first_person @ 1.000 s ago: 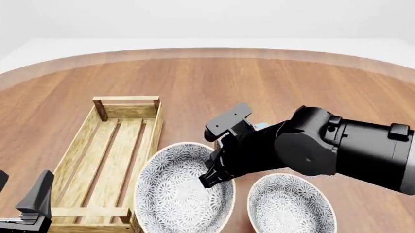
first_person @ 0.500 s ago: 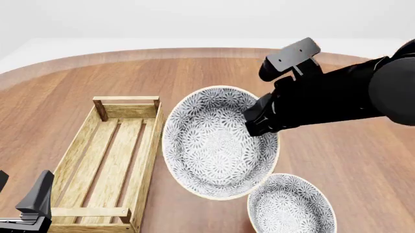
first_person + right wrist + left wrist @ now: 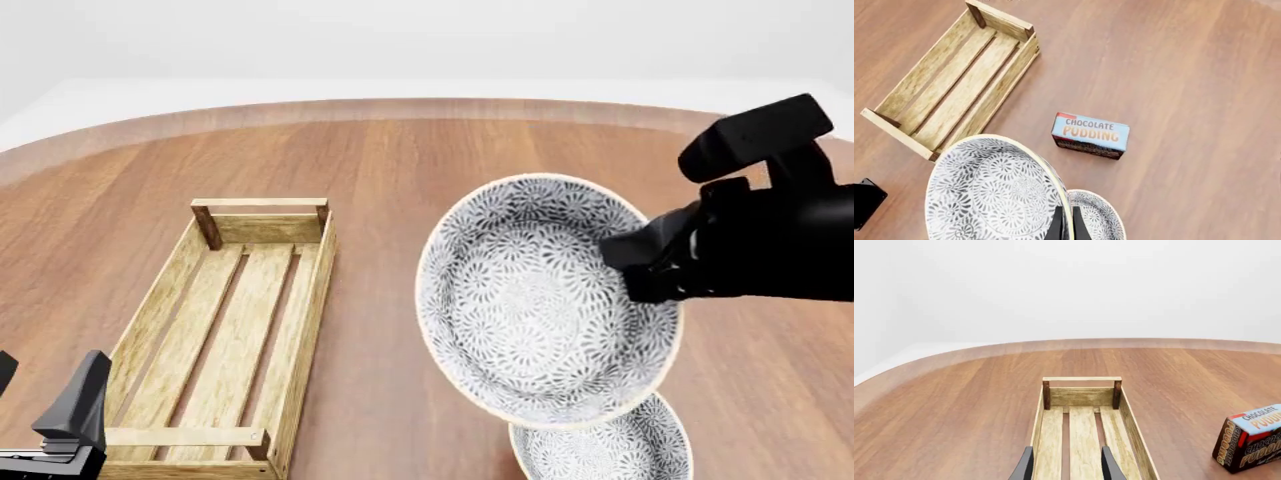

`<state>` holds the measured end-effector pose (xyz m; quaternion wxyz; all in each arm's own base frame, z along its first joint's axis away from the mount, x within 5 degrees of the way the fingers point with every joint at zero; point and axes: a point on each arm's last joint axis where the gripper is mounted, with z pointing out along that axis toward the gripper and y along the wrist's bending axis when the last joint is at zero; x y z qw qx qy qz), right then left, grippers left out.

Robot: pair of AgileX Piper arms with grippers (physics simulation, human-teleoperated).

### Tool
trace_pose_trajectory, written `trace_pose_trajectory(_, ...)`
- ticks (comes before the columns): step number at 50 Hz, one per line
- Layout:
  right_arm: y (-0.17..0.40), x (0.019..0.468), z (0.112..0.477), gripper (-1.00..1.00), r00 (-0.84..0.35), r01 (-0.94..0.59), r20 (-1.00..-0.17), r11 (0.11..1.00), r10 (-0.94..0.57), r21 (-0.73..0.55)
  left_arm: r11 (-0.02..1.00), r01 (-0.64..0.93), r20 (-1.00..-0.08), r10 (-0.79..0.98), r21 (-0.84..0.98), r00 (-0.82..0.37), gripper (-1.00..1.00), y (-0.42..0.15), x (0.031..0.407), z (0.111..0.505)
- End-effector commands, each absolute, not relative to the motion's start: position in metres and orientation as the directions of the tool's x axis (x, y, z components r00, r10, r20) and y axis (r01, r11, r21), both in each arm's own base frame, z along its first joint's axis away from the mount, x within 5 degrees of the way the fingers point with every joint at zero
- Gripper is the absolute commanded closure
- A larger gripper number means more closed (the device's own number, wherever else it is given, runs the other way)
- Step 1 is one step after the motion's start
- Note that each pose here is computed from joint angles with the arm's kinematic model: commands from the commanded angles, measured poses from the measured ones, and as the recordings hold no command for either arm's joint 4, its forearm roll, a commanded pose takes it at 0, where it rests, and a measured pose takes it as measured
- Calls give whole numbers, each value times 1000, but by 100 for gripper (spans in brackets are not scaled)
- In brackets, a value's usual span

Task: Stack the left bowl on the right bowl and place them in the tray.

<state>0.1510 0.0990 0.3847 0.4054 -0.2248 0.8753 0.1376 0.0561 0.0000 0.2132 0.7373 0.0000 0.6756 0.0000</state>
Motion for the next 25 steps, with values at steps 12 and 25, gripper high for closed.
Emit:
trace_pose_trajectory(12,59,106,361,100,-602,-379,-790,912,-117,154,1000,0,-996,0,0,87,-100,0,56,213)
trace_pose_trajectory(25,47,90,341,100,-609,-313,-793,925,-21,216,1000,0,-996,0,0,87,-100,0,56,213)
